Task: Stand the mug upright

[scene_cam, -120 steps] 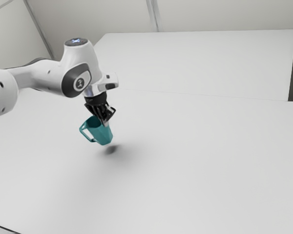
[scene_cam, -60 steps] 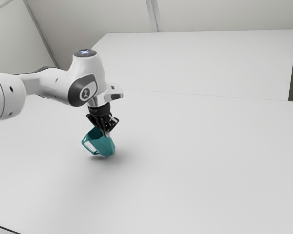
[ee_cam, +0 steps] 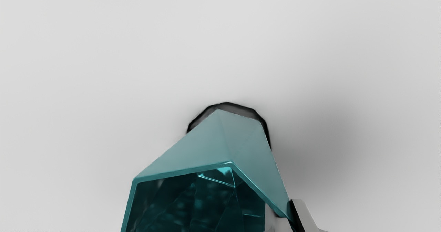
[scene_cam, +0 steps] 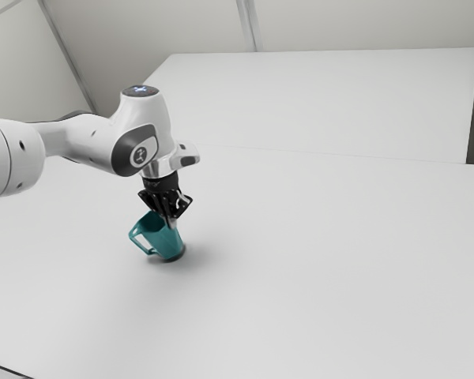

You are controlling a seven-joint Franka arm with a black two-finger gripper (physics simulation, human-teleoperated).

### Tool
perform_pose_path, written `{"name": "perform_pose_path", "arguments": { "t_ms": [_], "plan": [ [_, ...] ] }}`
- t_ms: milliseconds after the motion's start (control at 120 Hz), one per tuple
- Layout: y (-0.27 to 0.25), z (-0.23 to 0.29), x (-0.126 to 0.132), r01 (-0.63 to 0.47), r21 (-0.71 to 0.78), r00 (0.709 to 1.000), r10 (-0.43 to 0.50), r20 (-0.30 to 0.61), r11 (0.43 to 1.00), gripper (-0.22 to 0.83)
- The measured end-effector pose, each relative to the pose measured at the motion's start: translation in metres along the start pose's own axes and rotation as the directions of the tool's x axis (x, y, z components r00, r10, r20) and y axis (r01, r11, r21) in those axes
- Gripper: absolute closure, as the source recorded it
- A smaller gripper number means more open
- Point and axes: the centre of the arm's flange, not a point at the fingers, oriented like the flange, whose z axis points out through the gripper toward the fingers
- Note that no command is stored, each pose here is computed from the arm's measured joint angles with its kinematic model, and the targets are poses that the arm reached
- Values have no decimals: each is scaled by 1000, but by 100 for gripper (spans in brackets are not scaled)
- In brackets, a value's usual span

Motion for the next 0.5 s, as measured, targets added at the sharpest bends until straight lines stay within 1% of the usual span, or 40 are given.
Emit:
{"name": "perform_pose_path", "arguments": {
  "t_ms": [133, 200, 500],
  "plan": [
    [3, 1, -1, 4, 1, 1000, -4, 6, 1000, 79],
    [3, 1, -1, 8, 1, 1000, -8, 11, 1000, 76],
    [1, -2, -5, 23, -6, 999, -23, 28, 1000, 48]
  ]
}}
